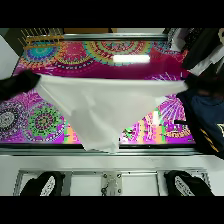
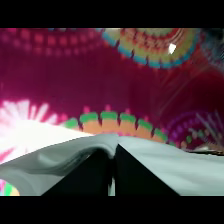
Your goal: Fold the clothes and pants, and hang the long-sleeved shirts on hangers.
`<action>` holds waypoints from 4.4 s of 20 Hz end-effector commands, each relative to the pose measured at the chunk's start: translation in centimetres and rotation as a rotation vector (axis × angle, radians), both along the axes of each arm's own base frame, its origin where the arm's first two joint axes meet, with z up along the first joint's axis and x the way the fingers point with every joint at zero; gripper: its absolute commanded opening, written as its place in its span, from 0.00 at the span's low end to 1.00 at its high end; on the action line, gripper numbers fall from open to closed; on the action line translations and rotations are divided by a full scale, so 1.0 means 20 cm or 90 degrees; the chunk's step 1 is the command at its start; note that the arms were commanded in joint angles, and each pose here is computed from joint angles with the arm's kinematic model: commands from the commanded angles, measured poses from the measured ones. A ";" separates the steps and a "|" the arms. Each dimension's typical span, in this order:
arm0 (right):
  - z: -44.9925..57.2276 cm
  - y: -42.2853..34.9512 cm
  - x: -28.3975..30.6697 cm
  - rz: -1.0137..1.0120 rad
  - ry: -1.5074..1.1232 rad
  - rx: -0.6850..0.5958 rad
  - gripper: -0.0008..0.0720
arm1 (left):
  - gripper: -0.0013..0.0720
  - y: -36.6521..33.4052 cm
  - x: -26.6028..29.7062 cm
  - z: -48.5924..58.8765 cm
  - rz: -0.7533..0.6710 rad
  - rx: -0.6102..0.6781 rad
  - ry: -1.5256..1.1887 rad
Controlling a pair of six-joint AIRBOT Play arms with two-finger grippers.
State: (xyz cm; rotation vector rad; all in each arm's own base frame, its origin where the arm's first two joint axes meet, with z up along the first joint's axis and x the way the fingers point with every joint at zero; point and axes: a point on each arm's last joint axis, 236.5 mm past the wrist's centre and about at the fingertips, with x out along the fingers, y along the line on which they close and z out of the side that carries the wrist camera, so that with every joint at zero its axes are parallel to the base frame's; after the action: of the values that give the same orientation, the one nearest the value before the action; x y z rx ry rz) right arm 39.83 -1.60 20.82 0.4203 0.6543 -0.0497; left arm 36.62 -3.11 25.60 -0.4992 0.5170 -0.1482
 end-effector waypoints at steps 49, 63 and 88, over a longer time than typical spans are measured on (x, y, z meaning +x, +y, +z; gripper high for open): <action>-0.93 0.04 0.64 0.091 0.312 -0.084 0.02 | 0.03 0.09 0.73 -1.34 -0.010 -0.033 0.333; -1.41 0.17 0.08 0.122 0.475 -0.062 0.03 | 0.03 0.05 0.27 -1.71 -0.039 -0.022 0.456; -1.60 0.15 -0.75 -0.202 0.439 0.316 0.73 | 0.70 -0.19 -0.28 -1.46 -0.088 0.000 0.416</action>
State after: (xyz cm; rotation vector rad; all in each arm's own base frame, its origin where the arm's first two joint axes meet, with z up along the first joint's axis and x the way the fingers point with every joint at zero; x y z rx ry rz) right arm 22.88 0.50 -10.74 0.9844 1.3811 -0.3697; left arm 31.14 -6.68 -3.48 -0.5094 1.1985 -0.1136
